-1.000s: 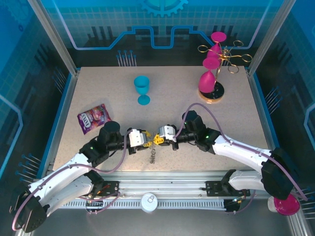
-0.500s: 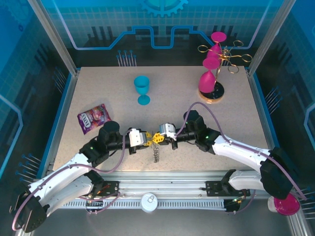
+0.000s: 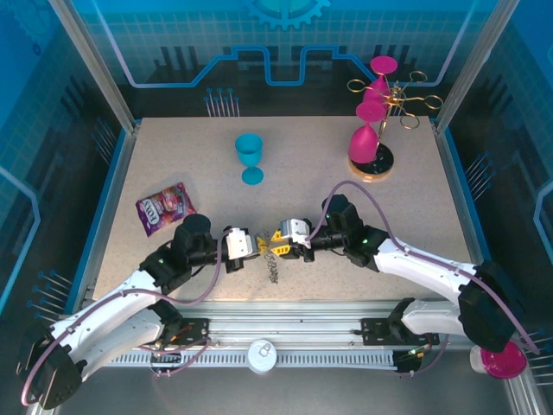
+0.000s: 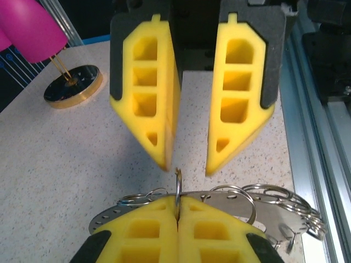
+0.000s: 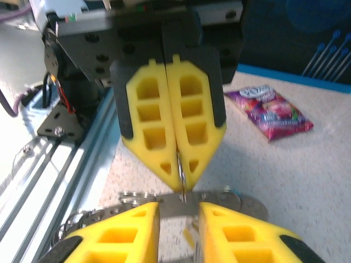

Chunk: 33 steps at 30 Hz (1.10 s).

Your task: Put the keys on the keyring

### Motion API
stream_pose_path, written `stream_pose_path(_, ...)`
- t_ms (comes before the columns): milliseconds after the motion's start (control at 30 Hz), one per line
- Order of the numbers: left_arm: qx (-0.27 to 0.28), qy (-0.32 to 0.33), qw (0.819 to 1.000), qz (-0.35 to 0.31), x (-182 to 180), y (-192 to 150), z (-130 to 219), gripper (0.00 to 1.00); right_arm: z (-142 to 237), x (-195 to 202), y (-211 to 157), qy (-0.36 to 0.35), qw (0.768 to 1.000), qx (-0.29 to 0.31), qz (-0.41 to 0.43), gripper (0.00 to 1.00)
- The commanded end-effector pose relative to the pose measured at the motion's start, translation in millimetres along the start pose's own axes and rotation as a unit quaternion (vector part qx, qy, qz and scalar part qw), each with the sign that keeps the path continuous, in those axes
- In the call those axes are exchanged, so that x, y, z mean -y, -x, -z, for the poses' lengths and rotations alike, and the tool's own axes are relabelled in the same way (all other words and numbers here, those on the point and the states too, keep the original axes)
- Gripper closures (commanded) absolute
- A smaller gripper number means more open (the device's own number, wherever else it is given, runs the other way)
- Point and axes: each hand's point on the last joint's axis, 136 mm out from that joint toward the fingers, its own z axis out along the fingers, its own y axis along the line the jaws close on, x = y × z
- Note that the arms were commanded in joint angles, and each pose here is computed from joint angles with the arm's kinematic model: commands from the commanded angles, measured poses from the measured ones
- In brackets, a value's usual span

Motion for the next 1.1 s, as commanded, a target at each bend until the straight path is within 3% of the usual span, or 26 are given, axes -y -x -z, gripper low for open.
stream_pose_path(0, -0.004, 0.007, 1.0, -0.02, -5, 7, 3, 1.0, 8, 6, -5, -0.013, 0.998, -0.048, 0.025, 0.74)
stream_pose_path(467, -0.031, 0.0, 0.999, -0.018, -7, 5, -1, 1.0, -19, 1, 8, 0.013, 0.998, -0.043, 0.046, 0.75)
stream_pose_path(567, -0.029, -0.001, 0.999, -0.019, -7, 6, -1, 1.0, -22, 1, 8, 0.013, 0.998, -0.042, 0.046, 0.81)
stream_pose_path(733, -0.031, -0.003, 0.999, -0.018, -5, 5, -1, 1.0, -23, 2, 9, 0.012, 0.998, -0.041, 0.048, 1.0)
stream_pose_path(900, -0.038, -0.01, 0.999, -0.016, -3, 1, -3, 1.0, -27, -5, 14, 0.026, 0.998, -0.03, 0.05, 1.0)
stream_pose_path(1067, -0.042, -0.014, 0.999, -0.016, -3, 1, -6, 0.9, -32, -10, 21, 0.038, 0.998, -0.011, 0.047, 1.0)
